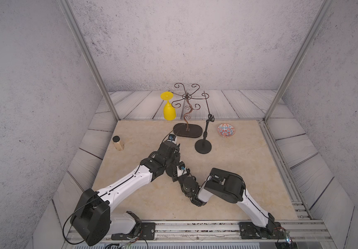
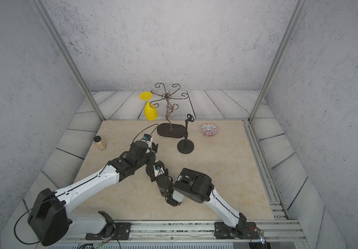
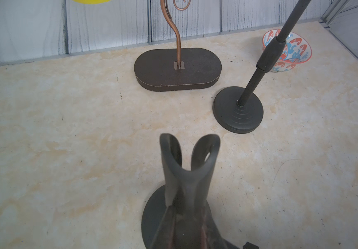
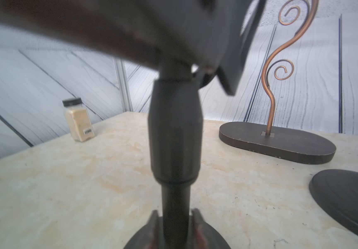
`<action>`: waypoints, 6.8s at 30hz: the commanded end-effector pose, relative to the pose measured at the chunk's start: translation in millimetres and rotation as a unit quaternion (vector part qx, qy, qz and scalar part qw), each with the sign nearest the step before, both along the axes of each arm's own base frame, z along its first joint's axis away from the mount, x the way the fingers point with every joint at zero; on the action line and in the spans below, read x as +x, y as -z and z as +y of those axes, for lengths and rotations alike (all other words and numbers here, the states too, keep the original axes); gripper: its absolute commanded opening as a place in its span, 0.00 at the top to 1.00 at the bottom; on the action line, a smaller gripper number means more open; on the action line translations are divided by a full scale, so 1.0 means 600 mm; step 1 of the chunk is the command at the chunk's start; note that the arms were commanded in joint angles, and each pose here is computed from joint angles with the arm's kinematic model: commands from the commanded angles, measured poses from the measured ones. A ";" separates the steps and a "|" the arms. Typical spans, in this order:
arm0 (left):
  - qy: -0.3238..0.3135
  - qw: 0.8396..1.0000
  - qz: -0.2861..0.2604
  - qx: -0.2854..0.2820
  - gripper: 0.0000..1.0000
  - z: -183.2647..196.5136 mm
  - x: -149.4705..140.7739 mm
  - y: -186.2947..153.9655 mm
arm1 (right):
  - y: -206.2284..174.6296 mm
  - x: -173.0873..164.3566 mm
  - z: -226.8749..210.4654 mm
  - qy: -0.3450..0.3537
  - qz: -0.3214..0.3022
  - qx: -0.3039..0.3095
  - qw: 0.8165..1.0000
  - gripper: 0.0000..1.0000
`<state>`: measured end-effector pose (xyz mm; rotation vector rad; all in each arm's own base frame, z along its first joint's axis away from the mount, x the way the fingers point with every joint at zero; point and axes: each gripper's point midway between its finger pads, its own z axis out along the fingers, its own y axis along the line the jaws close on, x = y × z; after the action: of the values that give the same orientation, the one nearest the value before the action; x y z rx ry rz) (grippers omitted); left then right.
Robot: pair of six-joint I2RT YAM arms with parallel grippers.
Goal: Assemble a microphone stand
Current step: Screw the microphone stand pole into the microphone stand base, then pick up the microphone stand at the center of the board, then screw the microphone stand pole into the microphone stand base.
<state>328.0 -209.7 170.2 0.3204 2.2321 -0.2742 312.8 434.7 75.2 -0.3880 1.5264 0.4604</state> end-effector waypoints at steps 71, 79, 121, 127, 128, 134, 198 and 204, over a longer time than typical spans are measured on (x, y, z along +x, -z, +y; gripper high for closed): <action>-0.037 0.990 0.039 -0.134 0.39 0.092 -0.157 -0.034 | -0.026 -0.055 -0.068 -0.297 0.201 0.031 0.933 0.39; -0.057 0.980 0.063 -0.180 0.39 0.113 -0.187 -0.039 | -0.023 -0.045 -0.043 -0.312 0.239 -0.031 0.919 0.43; 0.008 0.852 0.205 -0.482 0.25 0.006 -0.100 -0.135 | -0.361 0.025 -0.170 -0.204 0.207 -0.021 0.956 1.00; 0.012 0.821 0.227 -0.524 0.25 -0.012 -0.079 -0.132 | -0.398 0.024 -0.177 -0.210 0.205 0.014 0.956 1.00; 0.016 0.817 0.228 -0.530 0.26 -0.016 -0.075 -0.135 | -0.402 0.023 -0.176 -0.213 0.205 0.018 0.955 1.00; 0.040 0.798 0.268 -0.539 0.27 -0.038 -0.070 -0.127 | -0.418 0.024 -0.172 -0.221 0.201 0.038 0.954 1.00; -0.035 0.727 0.180 -0.661 1.00 -0.039 -0.017 -0.239 | -0.381 -0.055 -0.178 -0.263 0.152 0.116 0.946 0.38; -0.029 0.704 0.210 -0.678 1.00 -0.040 -0.038 -0.248 | -0.393 -0.074 -0.160 -0.379 0.108 0.066 0.917 0.43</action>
<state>315.6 -233.7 281.8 -0.7683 1.9053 -1.8243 297.6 318.5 285.1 -0.5857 1.6903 1.1117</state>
